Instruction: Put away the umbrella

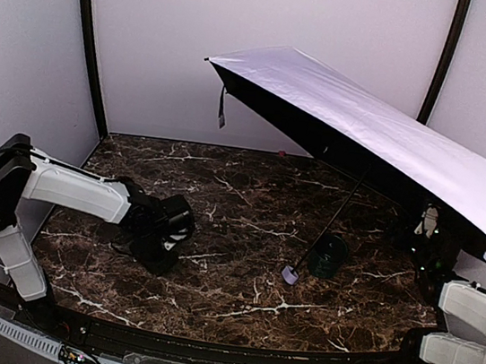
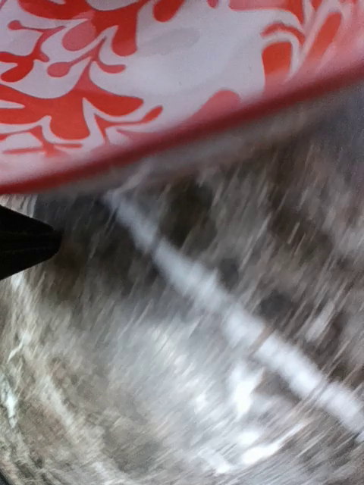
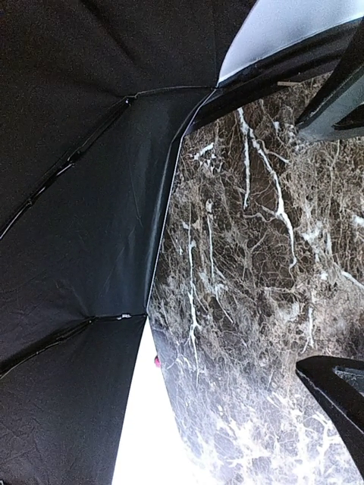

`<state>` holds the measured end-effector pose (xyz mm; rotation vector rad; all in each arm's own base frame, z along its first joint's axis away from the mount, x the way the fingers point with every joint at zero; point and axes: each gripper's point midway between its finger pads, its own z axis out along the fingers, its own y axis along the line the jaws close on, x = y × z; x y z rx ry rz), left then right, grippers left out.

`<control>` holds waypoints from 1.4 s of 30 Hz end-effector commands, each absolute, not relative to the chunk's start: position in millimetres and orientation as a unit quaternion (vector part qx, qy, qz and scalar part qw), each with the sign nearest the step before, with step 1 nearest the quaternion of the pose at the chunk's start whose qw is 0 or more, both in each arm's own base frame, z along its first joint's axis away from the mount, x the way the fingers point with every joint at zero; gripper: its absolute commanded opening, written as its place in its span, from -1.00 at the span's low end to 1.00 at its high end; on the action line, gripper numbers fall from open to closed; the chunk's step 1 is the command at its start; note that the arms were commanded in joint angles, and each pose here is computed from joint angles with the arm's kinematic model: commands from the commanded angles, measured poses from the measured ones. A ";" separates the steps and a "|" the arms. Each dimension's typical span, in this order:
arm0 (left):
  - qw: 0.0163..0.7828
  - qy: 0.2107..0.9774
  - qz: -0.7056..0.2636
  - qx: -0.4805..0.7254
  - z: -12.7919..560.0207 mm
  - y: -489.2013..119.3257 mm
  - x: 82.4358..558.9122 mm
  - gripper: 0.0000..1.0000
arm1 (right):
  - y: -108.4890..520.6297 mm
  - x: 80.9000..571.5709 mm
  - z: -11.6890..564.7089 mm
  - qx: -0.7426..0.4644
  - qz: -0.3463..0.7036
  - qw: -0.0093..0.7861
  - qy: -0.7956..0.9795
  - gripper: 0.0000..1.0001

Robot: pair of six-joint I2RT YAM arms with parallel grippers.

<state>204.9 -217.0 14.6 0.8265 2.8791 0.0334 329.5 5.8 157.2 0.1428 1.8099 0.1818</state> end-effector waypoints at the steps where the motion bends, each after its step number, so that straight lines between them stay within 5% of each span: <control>1: 0.073 0.965 0.086 0.235 -14.3 -164.5 233.4 -1.00 | 10.2 333.7 177.6 0.052 0.089 0.640 0.762 0.99; 12: 0.134 0.976 0.096 0.142 -10.3 -113.8 350.7 -1.00 | 11.4 326.8 194.5 0.048 0.094 0.665 0.740 0.99; 28: 0.252 0.948 -0.040 0.191 10.1 -211.2 525.3 -1.00 | 9.7 329.1 184.7 0.055 0.091 0.650 0.753 0.99; 34: 0.251 0.950 -0.046 0.181 5.6 -220.7 546.3 -1.00 | 9.8 330.9 174.7 0.060 0.092 0.623 0.774 0.99; 42: 0.264 0.947 -0.064 0.170 24.9 -208.7 504.4 -1.00 | 42.8 333.9 144.7 0.051 0.173 0.523 0.833 0.76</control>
